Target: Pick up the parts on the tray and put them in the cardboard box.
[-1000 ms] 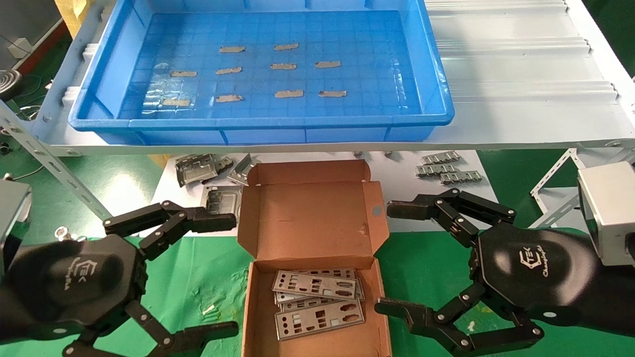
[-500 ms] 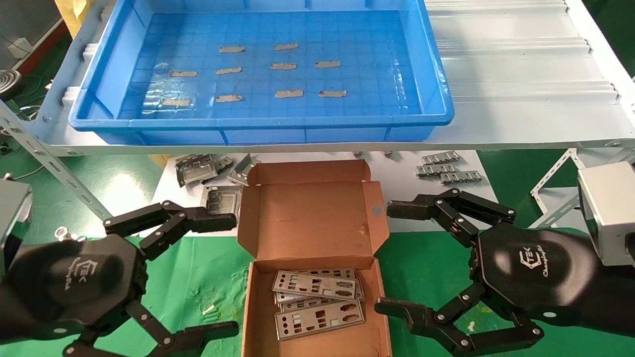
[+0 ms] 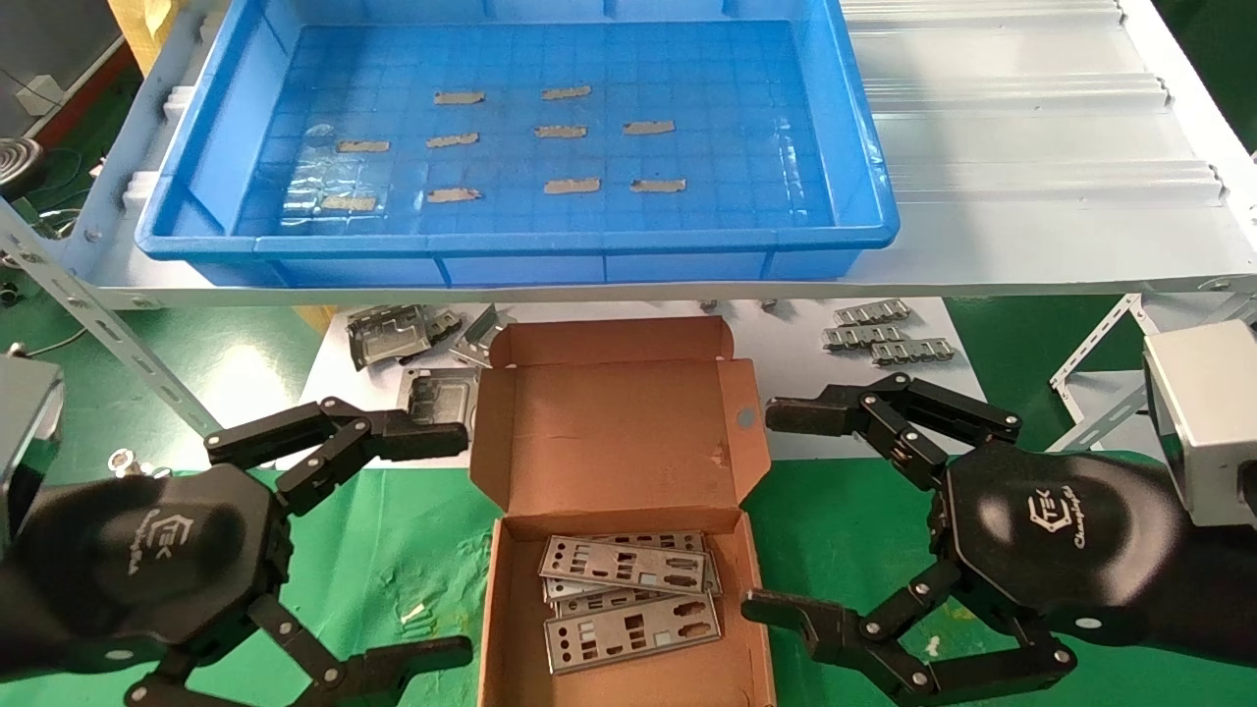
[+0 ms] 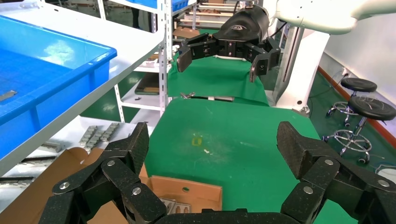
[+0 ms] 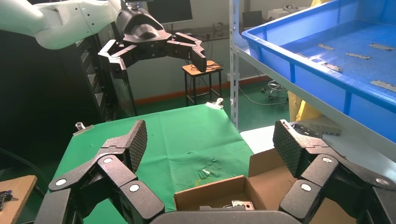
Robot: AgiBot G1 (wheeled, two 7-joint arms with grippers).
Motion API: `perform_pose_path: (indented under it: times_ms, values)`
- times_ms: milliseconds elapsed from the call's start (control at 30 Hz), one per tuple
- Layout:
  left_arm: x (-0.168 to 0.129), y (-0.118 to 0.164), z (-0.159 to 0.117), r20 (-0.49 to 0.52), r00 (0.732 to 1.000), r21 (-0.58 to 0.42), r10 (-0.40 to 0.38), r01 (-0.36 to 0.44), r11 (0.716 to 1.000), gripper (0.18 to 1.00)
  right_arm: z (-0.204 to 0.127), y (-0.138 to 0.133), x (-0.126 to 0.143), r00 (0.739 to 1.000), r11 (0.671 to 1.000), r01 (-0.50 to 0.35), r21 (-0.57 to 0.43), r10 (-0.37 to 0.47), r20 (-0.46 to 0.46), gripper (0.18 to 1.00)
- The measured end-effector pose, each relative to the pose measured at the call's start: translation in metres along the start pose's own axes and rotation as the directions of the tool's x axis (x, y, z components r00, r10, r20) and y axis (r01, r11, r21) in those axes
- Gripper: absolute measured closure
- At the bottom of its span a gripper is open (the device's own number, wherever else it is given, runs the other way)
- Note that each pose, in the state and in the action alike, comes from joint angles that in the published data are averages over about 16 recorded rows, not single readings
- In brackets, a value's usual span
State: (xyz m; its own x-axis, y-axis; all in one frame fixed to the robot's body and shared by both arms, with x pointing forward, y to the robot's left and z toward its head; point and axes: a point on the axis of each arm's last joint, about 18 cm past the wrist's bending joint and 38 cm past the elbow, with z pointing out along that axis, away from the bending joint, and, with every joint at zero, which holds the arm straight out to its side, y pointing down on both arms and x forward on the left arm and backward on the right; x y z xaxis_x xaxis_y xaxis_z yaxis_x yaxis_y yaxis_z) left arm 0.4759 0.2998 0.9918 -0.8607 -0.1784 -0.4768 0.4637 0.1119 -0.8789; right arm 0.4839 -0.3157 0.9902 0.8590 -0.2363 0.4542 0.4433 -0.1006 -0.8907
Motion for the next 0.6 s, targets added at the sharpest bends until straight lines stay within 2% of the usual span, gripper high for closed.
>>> perform_pose_path:
  times_ms: [600]
  values:
    - [0.0000, 0.0000, 0.0000, 0.000, 1.000, 0.000, 0.000, 0.000, 1.000, 0.184, 0.0000, 0.0000, 0.0000, 1.000, 1.000, 0.000, 0.000, 0.000, 0.000, 0.178]
